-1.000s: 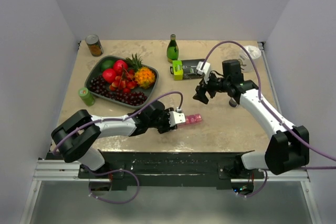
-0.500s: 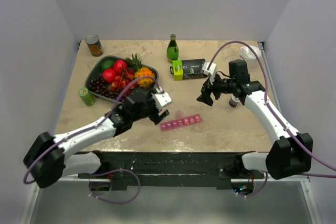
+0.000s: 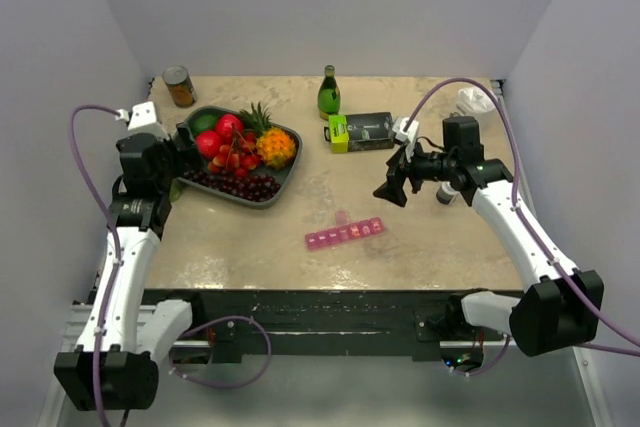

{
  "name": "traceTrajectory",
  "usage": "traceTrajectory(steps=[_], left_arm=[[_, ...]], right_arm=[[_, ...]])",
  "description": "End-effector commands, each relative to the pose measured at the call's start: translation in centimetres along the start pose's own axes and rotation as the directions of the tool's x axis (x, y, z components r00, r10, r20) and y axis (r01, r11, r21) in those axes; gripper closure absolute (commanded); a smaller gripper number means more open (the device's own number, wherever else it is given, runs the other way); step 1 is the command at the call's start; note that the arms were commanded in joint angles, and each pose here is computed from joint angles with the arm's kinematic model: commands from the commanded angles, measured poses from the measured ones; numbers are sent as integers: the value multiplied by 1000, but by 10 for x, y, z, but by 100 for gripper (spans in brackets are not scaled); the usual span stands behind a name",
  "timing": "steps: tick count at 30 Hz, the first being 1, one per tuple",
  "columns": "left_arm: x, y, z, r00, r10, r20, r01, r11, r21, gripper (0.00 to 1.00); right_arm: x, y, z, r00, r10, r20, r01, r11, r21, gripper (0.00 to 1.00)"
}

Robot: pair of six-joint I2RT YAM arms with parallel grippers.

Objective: Sort the pills into containers

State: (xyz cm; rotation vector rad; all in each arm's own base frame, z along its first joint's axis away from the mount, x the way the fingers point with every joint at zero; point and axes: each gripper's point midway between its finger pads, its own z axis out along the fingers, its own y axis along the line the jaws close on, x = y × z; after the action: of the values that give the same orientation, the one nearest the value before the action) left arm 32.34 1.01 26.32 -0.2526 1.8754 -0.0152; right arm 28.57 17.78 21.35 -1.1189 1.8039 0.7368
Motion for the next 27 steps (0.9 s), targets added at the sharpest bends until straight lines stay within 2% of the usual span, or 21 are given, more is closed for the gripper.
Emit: traceTrajectory(steps=[1, 5, 6, 11, 16, 20, 21, 27], left_arm=[[45, 67, 18, 983, -148, -107, 112, 952, -285, 0], [58, 101, 37, 971, -202, -130, 132, 900, -415, 1], [68, 103, 45, 963, -212, -166, 123, 894, -432, 1], [79, 115, 67, 949, -240, -207, 115, 870, -480, 1], [89, 121, 87, 932, -263, -249, 114, 865, -488, 9], [87, 133, 85, 940, -254, -229, 95, 837, -539, 15], [89, 133, 86, 938, -255, -234, 93, 836, -540, 19], [101, 134, 89, 927, -267, -262, 83, 830, -552, 27]], right_arm=[[0, 7, 0, 1000, 18, 22, -17, 999, -38, 6], [2, 9, 0, 1000, 16, 20, -15, 999, -46, 6], [2, 9, 0, 1000, 14, 18, -13, 999, -46, 6], [5, 11, -1, 1000, 7, 9, -6, 998, -58, 6], [7, 12, 0, 1000, 6, 4, -5, 998, -70, 6], [9, 12, 0, 1000, 3, -3, -3, 997, -71, 5], [9, 12, 0, 1000, 2, -1, -2, 997, -72, 5], [9, 12, -1, 1000, 2, -3, -2, 997, -72, 5]])
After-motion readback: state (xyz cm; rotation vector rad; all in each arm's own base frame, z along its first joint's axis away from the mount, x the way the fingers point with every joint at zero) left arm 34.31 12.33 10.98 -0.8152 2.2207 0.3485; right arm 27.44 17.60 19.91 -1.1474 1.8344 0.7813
